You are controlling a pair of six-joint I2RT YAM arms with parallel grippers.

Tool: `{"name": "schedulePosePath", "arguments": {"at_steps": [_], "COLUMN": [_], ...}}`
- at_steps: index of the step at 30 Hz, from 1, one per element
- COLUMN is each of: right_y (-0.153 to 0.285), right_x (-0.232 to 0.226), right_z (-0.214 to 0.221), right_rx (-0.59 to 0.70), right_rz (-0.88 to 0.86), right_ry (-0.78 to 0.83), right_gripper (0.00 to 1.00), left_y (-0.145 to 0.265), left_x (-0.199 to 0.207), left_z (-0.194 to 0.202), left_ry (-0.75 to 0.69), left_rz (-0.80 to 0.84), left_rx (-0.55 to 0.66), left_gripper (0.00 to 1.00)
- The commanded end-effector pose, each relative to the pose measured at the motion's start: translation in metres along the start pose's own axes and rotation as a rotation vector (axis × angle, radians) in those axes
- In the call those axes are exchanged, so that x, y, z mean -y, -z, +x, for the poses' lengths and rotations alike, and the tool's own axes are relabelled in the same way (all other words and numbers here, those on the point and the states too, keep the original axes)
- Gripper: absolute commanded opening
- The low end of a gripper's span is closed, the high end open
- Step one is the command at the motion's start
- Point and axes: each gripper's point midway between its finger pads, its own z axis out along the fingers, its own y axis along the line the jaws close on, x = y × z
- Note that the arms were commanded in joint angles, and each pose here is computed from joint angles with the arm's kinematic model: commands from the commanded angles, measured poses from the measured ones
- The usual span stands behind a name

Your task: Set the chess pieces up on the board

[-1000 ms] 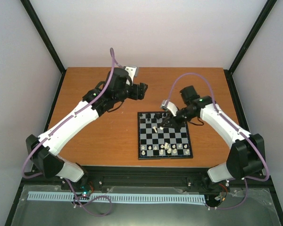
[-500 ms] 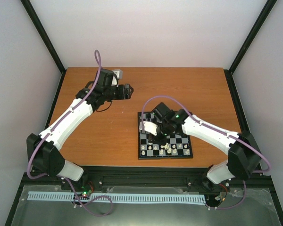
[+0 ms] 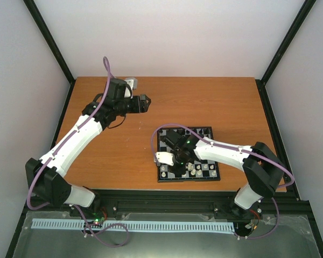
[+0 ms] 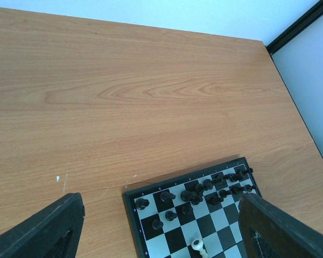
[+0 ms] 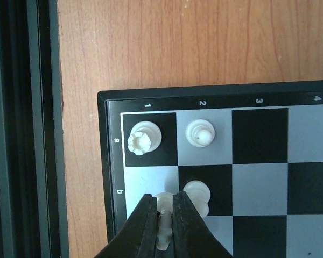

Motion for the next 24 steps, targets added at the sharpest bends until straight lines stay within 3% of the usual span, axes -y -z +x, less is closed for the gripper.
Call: {"name": "schedulePosePath", "arguments": {"at_steps": [1, 18, 24], "right_y": [-0.008, -0.020, -0.016], "right_x": [-0.003, -0.013, -0.012], "right_z": [-0.003, 0.004, -0.001], "right_rx": [-0.008, -0.045, -0.030], "right_rz": [0.010, -0.014, -0.002], "right_ry": [0.039, 0.058, 0.055], "right_gripper": [0.06, 0.07, 0.19], "left_y": [0.009, 0.008, 0.005], "left_x": [0.003, 0.002, 0.002], "left_z": [-0.010, -0.009, -0.008], "left_ry": [0.014, 0.017, 0.014], "left_rz": [0.014, 0.015, 0.018], "left_rx": [0.036, 0.030, 0.022], "left_gripper": [0.81, 0.81, 0.81]}}
